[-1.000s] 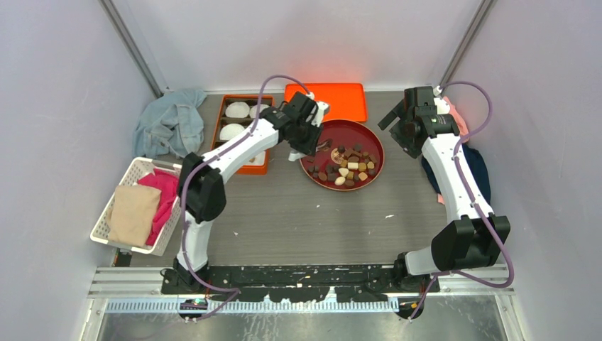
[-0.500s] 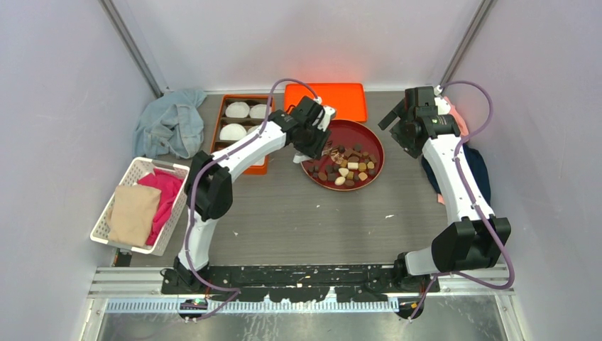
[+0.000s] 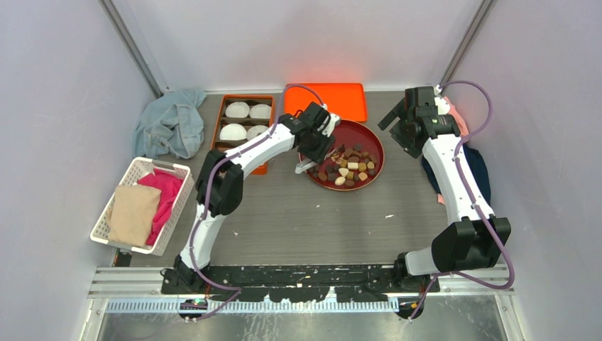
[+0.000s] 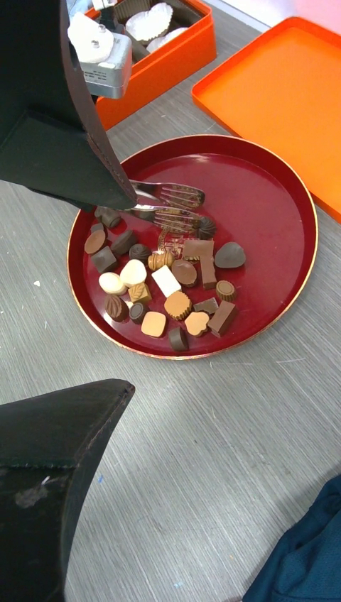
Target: Pack the chocolate
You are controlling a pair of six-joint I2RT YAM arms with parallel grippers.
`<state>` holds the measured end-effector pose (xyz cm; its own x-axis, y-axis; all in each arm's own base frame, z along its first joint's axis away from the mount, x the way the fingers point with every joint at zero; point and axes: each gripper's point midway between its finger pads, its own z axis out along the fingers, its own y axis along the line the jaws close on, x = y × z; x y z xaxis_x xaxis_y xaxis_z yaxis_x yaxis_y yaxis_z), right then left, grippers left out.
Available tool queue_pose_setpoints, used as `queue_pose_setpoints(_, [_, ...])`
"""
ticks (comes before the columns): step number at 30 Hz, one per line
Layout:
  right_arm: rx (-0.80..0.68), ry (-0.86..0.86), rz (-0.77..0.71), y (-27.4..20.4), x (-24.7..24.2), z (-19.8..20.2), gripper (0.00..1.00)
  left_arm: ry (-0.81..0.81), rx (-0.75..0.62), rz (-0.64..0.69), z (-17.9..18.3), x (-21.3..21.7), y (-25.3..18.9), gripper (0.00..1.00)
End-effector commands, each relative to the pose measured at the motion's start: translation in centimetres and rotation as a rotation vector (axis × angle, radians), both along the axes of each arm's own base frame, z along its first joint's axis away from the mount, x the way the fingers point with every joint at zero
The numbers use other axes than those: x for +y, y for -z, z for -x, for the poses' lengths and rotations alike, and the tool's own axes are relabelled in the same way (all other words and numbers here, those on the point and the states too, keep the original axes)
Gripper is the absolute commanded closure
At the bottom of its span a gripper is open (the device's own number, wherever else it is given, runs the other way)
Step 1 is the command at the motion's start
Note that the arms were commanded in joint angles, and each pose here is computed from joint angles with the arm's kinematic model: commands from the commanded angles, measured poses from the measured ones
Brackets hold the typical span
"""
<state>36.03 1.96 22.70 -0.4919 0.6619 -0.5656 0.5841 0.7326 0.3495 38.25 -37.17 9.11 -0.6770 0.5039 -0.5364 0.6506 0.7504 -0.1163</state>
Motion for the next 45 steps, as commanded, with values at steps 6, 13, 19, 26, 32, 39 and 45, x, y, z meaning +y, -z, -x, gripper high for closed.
queue_pose_setpoints(6, [-0.069, 0.003, 0.014, -2.3, -0.3, -0.7, 0.05, 0.016, -0.092, 0.047, -1.7, -2.3, -2.5, 0.57])
queue_pose_setpoints(13, [-0.065, 0.003, 0.014, -2.2, -0.3, -0.7, 0.05, 0.031, -0.09, 0.031, -1.6, -2.9, -2.0, 0.58])
queue_pose_setpoints(19, [-0.063, -0.003, 0.014, -2.2, -0.2, -0.8, 0.05, 0.029, -0.085, 0.021, -2.1, -3.3, -2.2, 0.66])
queue_pose_setpoints(26, [-0.062, -0.004, 0.017, -2.2, -0.3, -0.8, 0.05, 0.035, -0.095, 0.003, -2.0, -2.8, -2.1, 0.73])
queue_pose_setpoints(32, [-0.06, -0.009, 0.013, -2.1, -0.1, -1.0, 0.05, 0.021, -0.131, 0.017, -2.3, -2.6, -4.1, 0.89])
queue_pose_setpoints(39, [-0.063, -0.006, 0.008, -2.1, -0.1, -1.1, 0.05, 0.022, -0.186, 0.042, -1.9, -1.6, -8.1, 0.96])
queue_pose_setpoints(45, [-0.068, -0.004, -0.009, -1.8, 0.2, -1.4, 0.05, 0.013, -0.188, 0.051, -1.4, 0.0, -9.9, 0.97])
